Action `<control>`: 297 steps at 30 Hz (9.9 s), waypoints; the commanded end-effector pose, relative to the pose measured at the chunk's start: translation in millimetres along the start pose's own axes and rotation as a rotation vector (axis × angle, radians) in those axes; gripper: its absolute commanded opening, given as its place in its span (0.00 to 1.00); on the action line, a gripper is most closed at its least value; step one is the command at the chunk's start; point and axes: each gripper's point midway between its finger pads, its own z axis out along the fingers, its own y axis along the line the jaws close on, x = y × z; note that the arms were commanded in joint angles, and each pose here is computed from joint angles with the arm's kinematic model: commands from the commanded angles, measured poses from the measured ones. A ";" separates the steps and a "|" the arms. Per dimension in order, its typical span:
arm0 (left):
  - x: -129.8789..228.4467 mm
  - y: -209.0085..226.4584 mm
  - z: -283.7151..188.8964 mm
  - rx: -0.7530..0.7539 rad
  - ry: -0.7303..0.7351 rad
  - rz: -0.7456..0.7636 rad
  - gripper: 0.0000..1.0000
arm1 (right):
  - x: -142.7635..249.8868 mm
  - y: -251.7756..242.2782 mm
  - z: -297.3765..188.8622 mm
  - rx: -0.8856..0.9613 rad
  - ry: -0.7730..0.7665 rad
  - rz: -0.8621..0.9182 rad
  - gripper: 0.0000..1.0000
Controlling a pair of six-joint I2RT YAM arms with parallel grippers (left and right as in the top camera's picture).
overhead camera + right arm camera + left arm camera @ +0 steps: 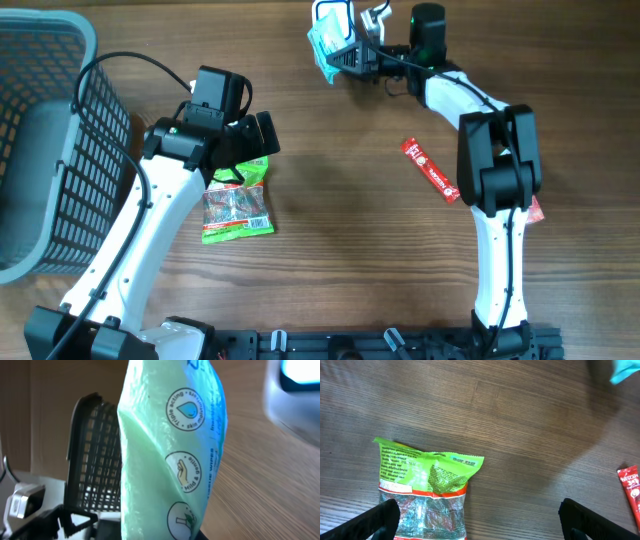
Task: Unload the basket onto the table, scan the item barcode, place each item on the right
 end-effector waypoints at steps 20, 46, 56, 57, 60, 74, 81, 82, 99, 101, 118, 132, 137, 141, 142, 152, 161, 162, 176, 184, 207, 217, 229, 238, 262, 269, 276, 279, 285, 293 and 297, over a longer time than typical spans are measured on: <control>-3.0 1.8 -3.8 -0.003 -0.017 0.008 1.00 | 73.5 122.8 -147.7 0.866 0.091 -0.178 0.05; -3.0 1.8 -3.8 -0.003 -0.017 0.008 1.00 | 182.3 38.1 -144.3 0.873 0.268 0.207 0.98; -17.6 4.8 -4.0 0.009 -0.063 -0.031 1.00 | 211.0 62.6 -68.0 0.787 0.396 0.086 0.89; -18.5 11.8 -3.7 -0.001 -0.057 -0.058 1.00 | 215.5 65.6 -59.0 0.778 0.414 0.061 0.89; -21.9 33.6 -3.3 -0.034 -0.045 -0.123 1.00 | 224.7 74.2 -32.2 0.745 0.448 -0.020 0.89; -25.0 93.4 -5.9 -0.131 -0.016 -0.269 1.00 | 265.5 92.3 55.2 0.837 0.460 -0.330 0.88; -16.4 77.1 -4.6 -0.043 0.039 -0.270 1.00 | 273.0 84.5 66.7 0.842 0.459 -0.305 0.87; -16.5 77.0 -4.6 -0.043 0.039 -0.270 1.00 | 274.3 82.5 66.2 0.846 0.465 -0.301 0.87; 122.8 110.9 65.0 -0.207 0.336 -0.419 0.04 | 231.5 69.0 35.5 0.815 0.385 -0.174 0.98; 127.8 112.1 73.9 -0.201 0.320 -0.446 0.04 | 233.2 68.8 34.9 0.815 0.397 -0.185 0.98; 162.9 16.4 120.6 0.015 0.355 -0.179 0.05 | 231.2 52.6 12.8 0.958 0.397 -0.191 0.92; 193.8 -59.8 103.3 0.293 0.474 -0.066 0.06 | 182.5 53.2 -65.8 0.931 0.294 -0.069 0.79; 215.8 -86.2 89.5 0.342 0.532 -0.021 0.04 | 175.2 69.7 -81.0 0.767 0.306 -0.091 0.83; 205.8 -82.0 75.0 0.201 0.517 0.032 0.04 | 180.4 70.6 -81.9 0.759 0.335 -0.106 0.83; 197.7 -75.9 73.9 0.147 0.488 0.036 0.04 | 182.3 74.3 -77.2 0.733 0.343 -0.113 0.82; 150.3 -26.8 70.3 0.012 0.484 -0.158 0.04 | 166.9 87.7 -22.9 0.695 0.342 -0.460 1.00; 194.7 -28.2 94.2 0.005 0.588 -0.222 0.04 | 167.6 88.7 -21.0 0.683 0.361 -0.510 1.00; 197.9 -26.3 98.1 -0.009 0.600 -0.223 0.05 | 168.1 88.5 -21.3 0.682 0.367 -0.522 1.00; 95.5 60.7 129.6 -0.355 0.141 -0.054 0.04 | 208.4 64.3 -38.1 0.737 0.515 -0.349 0.79; 105.8 -4.9 138.8 -0.018 0.241 -0.031 0.04 | 215.2 65.3 -38.1 0.731 0.547 -0.359 0.81; 69.0 -8.9 62.4 -0.056 0.304 -0.070 0.64 | 215.1 65.7 -36.5 0.710 0.575 -0.436 0.93; 99.2 44.3 120.4 -0.256 0.493 -0.199 0.04 | 214.1 65.8 -35.9 0.709 0.572 -0.440 0.93; 156.6 -100.0 134.5 0.199 0.625 -0.023 0.04 | 205.6 43.7 -65.7 0.931 0.543 -0.352 0.97; 92.1 -45.3 85.6 0.107 0.499 -0.134 0.04 | 203.5 43.6 -79.9 0.887 0.532 -0.291 1.00; 195.7 11.1 80.9 -0.129 0.702 -0.059 0.72 | 299.9 -35.1 -71.9 1.070 0.601 -0.266 0.50; 159.6 -14.9 59.5 -0.028 0.595 -0.049 0.72 | 300.4 -35.9 -68.2 1.048 0.591 -0.271 0.37; 141.1 -26.3 39.1 0.015 0.521 -0.036 0.10 | 285.2 -13.8 -61.9 1.035 0.598 -0.261 0.52; 159.4 -18.3 55.5 -0.031 0.552 -0.010 0.11 | 279.2 8.9 -53.8 0.984 0.615 -0.231 0.69; 192.9 -12.2 91.1 -0.060 0.591 0.005 0.14 | 310.5 22.9 -71.4 0.998 0.710 -0.051 0.95; 201.8 -12.1 107.2 -0.073 0.612 0.015 0.17 | 356.7 24.0 -59.3 0.808 0.741 0.105 0.85; 200.9 -13.2 108.0 -0.068 0.608 0.015 0.18 | 383.2 27.5 -47.6 0.696 0.794 0.071 0.85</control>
